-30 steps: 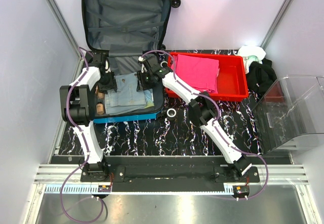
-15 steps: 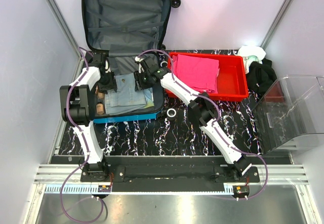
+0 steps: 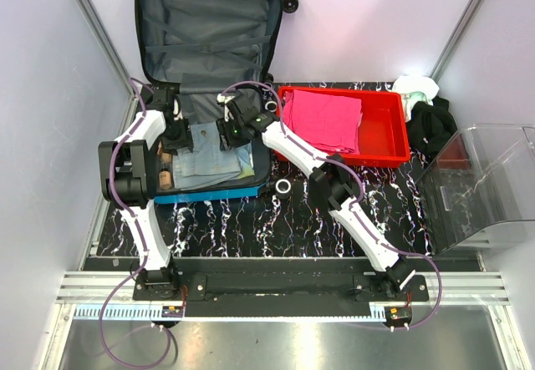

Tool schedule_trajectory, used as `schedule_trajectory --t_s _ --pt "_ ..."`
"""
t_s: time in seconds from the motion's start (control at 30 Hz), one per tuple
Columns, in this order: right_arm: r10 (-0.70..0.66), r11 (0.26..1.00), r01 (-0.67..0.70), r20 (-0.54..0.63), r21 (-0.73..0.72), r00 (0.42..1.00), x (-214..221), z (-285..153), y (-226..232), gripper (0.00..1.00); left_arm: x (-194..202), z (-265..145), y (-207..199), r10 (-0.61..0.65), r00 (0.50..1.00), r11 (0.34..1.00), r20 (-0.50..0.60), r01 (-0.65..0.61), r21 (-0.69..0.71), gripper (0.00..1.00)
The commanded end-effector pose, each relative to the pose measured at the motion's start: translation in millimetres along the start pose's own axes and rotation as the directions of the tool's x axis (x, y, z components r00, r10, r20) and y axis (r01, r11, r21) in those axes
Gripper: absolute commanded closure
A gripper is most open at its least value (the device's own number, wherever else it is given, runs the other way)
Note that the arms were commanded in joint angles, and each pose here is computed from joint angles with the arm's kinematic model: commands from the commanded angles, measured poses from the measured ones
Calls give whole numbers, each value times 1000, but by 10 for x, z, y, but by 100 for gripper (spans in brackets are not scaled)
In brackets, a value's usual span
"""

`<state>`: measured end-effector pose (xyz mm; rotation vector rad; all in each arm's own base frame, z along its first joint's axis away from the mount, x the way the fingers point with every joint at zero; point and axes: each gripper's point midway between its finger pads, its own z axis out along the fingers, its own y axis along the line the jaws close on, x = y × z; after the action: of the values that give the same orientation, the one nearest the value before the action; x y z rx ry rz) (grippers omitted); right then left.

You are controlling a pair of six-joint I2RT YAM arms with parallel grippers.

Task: Open, take out, and arrange the luggage

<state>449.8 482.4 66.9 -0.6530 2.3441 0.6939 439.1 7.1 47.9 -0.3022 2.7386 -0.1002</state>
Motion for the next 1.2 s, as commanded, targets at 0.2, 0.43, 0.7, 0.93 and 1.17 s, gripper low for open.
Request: schedule_trajectory --t_s 0.2,0.43,0.7,0.93,1.17 --pt "-49 999 51 142 -13 989 -537 -451 350 52 -212 -164 -82 23 996 999 81 -25 34 43" --pt "-108 992 93 191 86 976 -716 -648 298 43 -200 -146 -89 18 997 999 77 -21 39 43" --pt "-87 996 84 169 21 982 -626 -581 435 41 -220 -158 -89 21 996 999 82 -24 38 43" --pt "-19 991 -1 151 132 988 -527 -428 56 42 -189 -146 -75 23 997 999 76 -25 36 43" --pt "43 996 -49 83 76 996 -273 -186 12 53 -176 -140 -99 22 997 999 73 -25 43 43"
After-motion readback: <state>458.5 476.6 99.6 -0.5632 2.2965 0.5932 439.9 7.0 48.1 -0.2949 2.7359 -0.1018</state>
